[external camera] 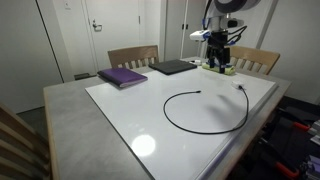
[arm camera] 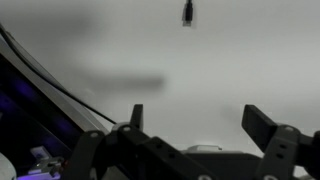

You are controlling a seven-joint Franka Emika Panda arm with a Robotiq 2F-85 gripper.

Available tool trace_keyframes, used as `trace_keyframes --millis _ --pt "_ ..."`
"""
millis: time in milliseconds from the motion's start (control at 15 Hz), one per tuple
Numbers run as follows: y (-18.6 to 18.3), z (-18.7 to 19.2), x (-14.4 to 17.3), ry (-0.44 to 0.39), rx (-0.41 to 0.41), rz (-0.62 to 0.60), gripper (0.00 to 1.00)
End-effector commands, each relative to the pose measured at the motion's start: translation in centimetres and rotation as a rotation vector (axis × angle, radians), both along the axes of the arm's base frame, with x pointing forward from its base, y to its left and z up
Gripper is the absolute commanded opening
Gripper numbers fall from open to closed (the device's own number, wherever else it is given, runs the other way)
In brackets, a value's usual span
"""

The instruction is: Unwind the charger

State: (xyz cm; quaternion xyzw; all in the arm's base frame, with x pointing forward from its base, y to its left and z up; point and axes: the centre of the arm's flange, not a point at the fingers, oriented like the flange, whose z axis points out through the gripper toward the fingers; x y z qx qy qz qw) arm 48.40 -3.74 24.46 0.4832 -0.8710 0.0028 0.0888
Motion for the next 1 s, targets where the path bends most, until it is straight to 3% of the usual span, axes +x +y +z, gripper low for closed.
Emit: trace_keyframes --millis 0,267,467,600,733,933 --pt "0.4 -2.2 -1.8 -0.085 0.138 0.111 1.00" --pt "1.3 -3.9 0.0 -0.186 0.295 0.161 1.00" --pt "2.8 -4.7 2.0 -0.146 0.336 0.241 1.00" --pt "3.9 -5.3 3.2 -0.099 0.282 0.318 1.00" --pt "4.7 -6.5 4.3 -0.044 0.160 0.364 1.00" --pt "5.4 -8.1 5.8 -0.003 0.047 0.407 1.00"
